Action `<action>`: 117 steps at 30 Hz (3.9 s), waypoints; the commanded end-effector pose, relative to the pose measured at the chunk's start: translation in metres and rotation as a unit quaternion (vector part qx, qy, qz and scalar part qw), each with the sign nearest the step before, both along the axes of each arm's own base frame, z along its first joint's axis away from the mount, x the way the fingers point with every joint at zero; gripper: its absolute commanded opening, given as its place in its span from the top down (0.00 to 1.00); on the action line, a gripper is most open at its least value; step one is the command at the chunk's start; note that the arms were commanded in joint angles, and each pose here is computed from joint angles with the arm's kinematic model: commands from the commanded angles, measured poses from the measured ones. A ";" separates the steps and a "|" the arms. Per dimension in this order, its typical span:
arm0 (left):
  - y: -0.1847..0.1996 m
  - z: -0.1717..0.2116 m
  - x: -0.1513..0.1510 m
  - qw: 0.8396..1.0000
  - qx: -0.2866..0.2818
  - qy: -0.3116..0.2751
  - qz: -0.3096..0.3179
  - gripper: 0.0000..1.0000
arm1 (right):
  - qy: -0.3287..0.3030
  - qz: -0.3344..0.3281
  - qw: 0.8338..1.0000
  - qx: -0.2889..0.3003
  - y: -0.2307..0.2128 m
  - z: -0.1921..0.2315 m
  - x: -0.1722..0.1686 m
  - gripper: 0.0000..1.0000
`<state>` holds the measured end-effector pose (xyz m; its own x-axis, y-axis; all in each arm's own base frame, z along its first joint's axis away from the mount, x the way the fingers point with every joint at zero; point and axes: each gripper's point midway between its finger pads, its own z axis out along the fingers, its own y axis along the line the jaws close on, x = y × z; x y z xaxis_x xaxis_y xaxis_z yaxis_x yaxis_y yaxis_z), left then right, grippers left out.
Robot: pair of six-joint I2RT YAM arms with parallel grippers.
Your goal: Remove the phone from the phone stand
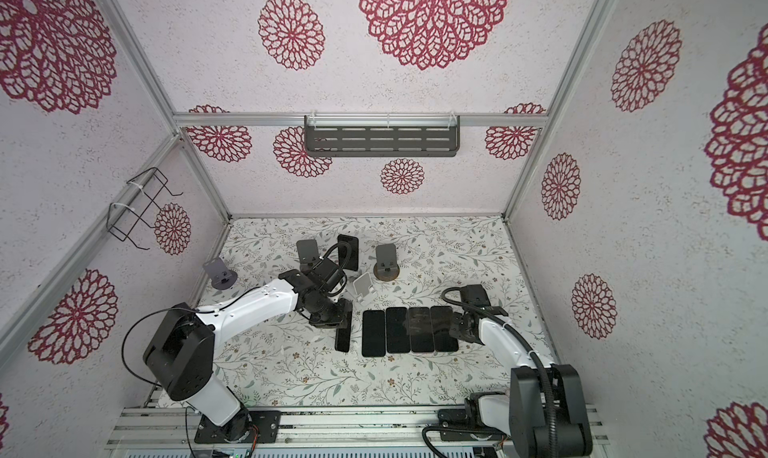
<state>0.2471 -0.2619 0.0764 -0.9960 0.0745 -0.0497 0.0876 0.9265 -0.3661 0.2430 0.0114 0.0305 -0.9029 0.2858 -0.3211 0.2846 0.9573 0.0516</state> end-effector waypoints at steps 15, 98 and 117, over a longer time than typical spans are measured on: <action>-0.021 -0.004 0.003 0.997 -0.036 0.060 0.029 1.00 | -0.023 -0.009 1.000 -0.011 -0.007 0.007 0.009 1.00; -0.005 -0.003 0.005 1.000 -0.003 0.017 -0.022 0.24 | -0.081 0.004 0.997 0.008 0.000 0.032 0.017 0.96; 0.077 0.181 0.166 0.905 -0.095 -0.415 0.010 0.24 | -0.180 0.110 0.970 0.122 0.050 0.090 0.023 0.80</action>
